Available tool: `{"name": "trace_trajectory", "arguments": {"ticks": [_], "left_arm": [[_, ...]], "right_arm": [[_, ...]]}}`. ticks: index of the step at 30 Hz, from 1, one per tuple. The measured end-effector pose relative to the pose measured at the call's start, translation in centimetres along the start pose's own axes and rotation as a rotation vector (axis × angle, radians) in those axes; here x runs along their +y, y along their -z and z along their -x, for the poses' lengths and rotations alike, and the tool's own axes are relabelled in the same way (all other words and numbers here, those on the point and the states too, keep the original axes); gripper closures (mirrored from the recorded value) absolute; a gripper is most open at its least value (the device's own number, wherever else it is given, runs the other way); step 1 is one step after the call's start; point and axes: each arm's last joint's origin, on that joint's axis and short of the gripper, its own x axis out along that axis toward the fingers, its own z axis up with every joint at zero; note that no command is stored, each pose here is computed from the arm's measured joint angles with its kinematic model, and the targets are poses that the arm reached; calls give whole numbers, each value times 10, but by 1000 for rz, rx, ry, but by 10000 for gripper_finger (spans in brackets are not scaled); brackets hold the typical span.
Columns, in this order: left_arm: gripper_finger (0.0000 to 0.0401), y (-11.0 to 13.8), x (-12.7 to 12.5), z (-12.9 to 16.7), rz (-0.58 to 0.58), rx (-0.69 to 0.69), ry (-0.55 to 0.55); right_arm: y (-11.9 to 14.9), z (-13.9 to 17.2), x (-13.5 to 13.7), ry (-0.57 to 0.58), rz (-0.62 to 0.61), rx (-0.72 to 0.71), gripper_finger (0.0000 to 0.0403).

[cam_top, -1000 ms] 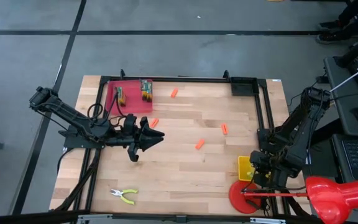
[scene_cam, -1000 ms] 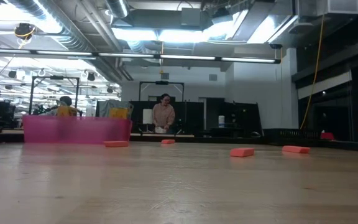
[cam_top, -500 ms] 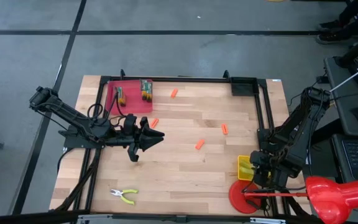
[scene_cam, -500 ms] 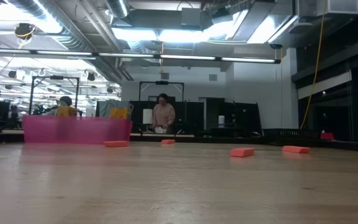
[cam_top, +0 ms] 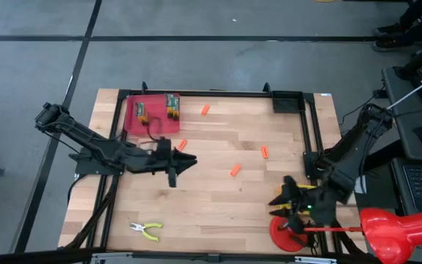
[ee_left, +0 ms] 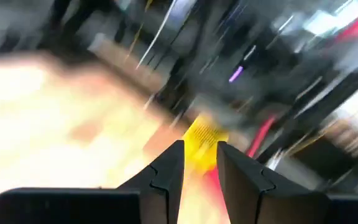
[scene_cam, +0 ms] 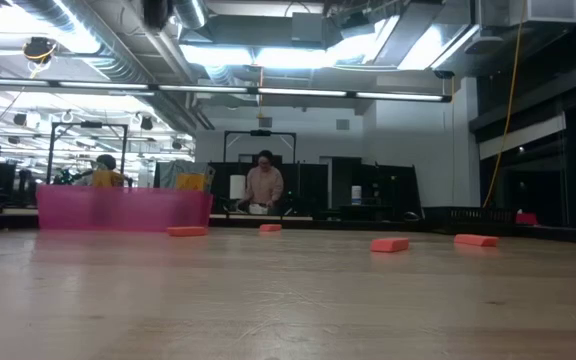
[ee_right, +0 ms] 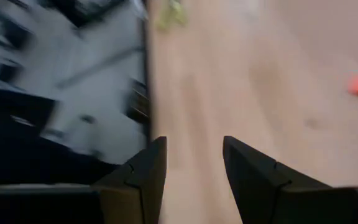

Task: Pick & Place School Supplies
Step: Put the green hole puncher into the yellow bin

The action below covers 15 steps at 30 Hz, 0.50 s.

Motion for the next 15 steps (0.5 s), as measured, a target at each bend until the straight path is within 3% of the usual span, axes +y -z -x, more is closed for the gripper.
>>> {"name": "trace_trajectory", "arguments": {"ticks": [4, 7, 11, 15], "left_arm": [[311, 33, 4, 8, -8, 395, -40], [311, 52, -8, 25, -37, 662, -33], [311, 79, -38, 49, -70, 941, 59], [311, 116, -47, 71, -223, 1078, -59]], "right_arm": [[-14, -2, 11, -142, -75, -57, 241], [-14, 0, 17, -195, -135, -68, 241], [-12, 3, 21, -222, -193, -82, 241], [-15, 5, 23, -209, -212, -149, 241]]}}
